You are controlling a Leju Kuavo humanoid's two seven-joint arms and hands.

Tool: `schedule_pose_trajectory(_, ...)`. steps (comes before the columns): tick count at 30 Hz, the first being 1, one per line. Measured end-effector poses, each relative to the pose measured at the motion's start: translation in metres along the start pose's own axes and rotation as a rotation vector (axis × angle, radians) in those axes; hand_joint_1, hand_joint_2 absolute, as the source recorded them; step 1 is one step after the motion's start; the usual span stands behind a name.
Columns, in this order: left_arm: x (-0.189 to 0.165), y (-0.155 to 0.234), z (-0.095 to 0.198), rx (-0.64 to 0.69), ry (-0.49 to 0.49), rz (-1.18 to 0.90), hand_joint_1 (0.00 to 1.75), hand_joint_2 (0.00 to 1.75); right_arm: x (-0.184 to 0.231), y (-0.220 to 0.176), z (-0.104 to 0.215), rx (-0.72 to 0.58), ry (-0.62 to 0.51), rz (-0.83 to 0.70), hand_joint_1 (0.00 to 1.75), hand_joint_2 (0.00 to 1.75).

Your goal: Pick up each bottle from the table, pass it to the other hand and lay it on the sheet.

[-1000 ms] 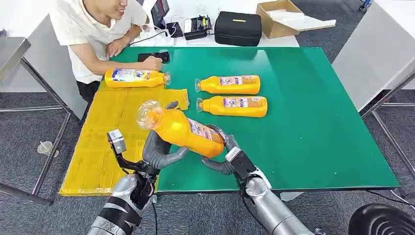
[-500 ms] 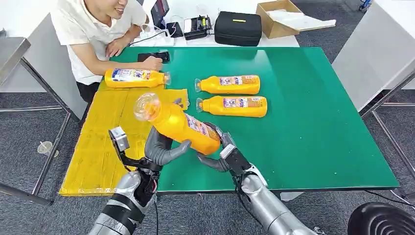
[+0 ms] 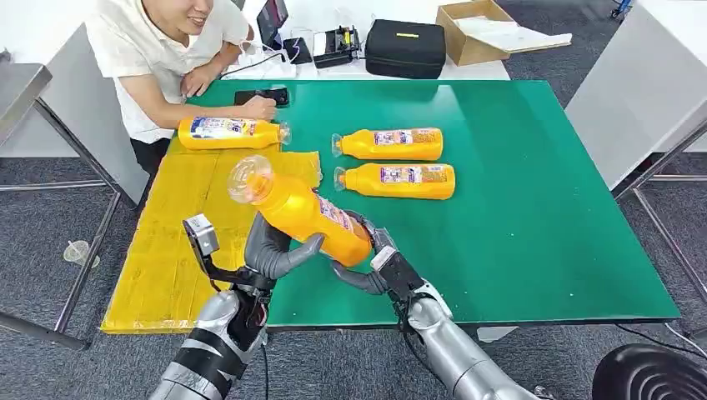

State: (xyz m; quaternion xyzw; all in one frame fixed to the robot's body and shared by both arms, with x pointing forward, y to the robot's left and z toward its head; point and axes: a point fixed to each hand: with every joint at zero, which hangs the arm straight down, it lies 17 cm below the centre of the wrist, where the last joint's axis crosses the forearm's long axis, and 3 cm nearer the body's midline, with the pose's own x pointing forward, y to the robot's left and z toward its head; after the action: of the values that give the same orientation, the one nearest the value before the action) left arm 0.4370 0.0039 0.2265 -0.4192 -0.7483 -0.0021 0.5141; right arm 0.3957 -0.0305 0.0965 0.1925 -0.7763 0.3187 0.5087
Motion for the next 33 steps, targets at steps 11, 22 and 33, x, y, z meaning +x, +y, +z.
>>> schedule_pose_trajectory(11,-0.008,0.01,0.002,0.034,0.033,-0.104,1.75,1.75,-0.011,-0.013,0.002,-0.076,0.029,0.044,0.0,0.0)
schedule_pose_trajectory(22,0.002,0.051,0.021,0.065,0.091,-0.424,1.75,1.75,-0.025,-0.201,0.079,-0.843,0.18,0.44,0.0,0.0)
schedule_pose_trajectory(33,0.022,0.066,0.027,0.113,0.045,-0.545,1.75,1.75,-0.026,-0.235,0.124,-0.998,0.214,0.401,0.0,0.0)
